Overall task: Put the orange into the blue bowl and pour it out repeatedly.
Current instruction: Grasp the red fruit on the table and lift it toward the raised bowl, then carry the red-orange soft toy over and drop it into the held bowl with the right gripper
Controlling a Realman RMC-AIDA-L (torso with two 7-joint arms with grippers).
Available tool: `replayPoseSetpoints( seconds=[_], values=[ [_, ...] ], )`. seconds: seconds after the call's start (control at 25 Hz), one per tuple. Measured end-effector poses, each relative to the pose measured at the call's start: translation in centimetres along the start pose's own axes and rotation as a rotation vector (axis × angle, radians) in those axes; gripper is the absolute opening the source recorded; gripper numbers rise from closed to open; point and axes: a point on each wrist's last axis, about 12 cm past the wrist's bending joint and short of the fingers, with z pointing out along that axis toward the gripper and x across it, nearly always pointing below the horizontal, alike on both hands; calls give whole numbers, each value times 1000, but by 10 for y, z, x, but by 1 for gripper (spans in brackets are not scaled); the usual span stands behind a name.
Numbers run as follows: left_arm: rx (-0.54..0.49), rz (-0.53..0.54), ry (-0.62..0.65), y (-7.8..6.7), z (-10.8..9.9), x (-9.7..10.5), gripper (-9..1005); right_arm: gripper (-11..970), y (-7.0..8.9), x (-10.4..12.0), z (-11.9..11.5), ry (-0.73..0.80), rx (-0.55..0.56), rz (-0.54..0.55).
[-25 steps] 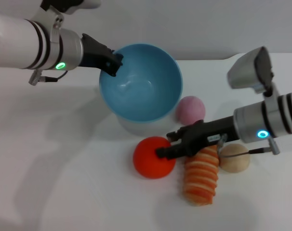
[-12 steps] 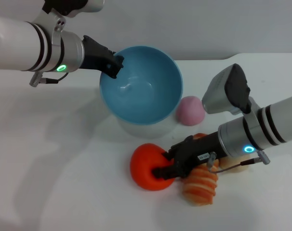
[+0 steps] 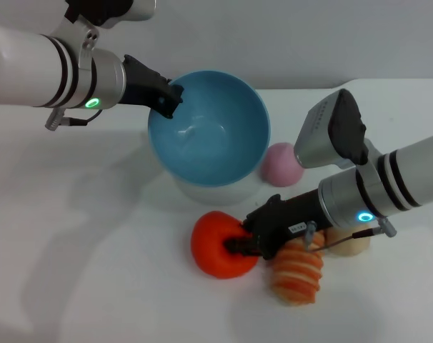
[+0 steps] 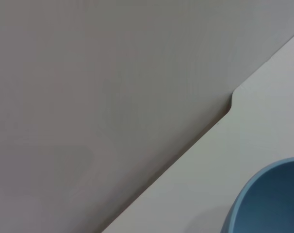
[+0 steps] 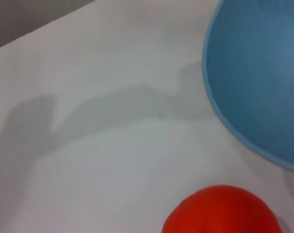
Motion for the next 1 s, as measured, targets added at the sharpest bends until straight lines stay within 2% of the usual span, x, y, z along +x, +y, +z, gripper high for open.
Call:
replayPoseSetpoints(
  seconds=[0.2,0.32,0.44,0.64,0.8,0.88,1.0],
  values=[
    [-4,-1,-1,1,0,1,-1,187,5,-8,-13,-73,-15,-23],
    [-5,0,1,1,1,1,-1,150,8,-16,-31,-179,-45,-42],
    [-3,-4,10,2,2,3,0,120,10,-21,-55,-300,-88,-72],
    [3,-4,28,1,5,5,0,75,18,-30,-111,-526,-173,-145],
    [34,7,64,-4,9,7,0,46,19,-26,-147,-660,-139,-189],
    [59,29,85,-11,10,7,0,32,15,-22,-151,-682,-115,-169],
    [86,65,91,-21,12,2,0,23,7,-14,-145,-684,-90,-106]
  ],
)
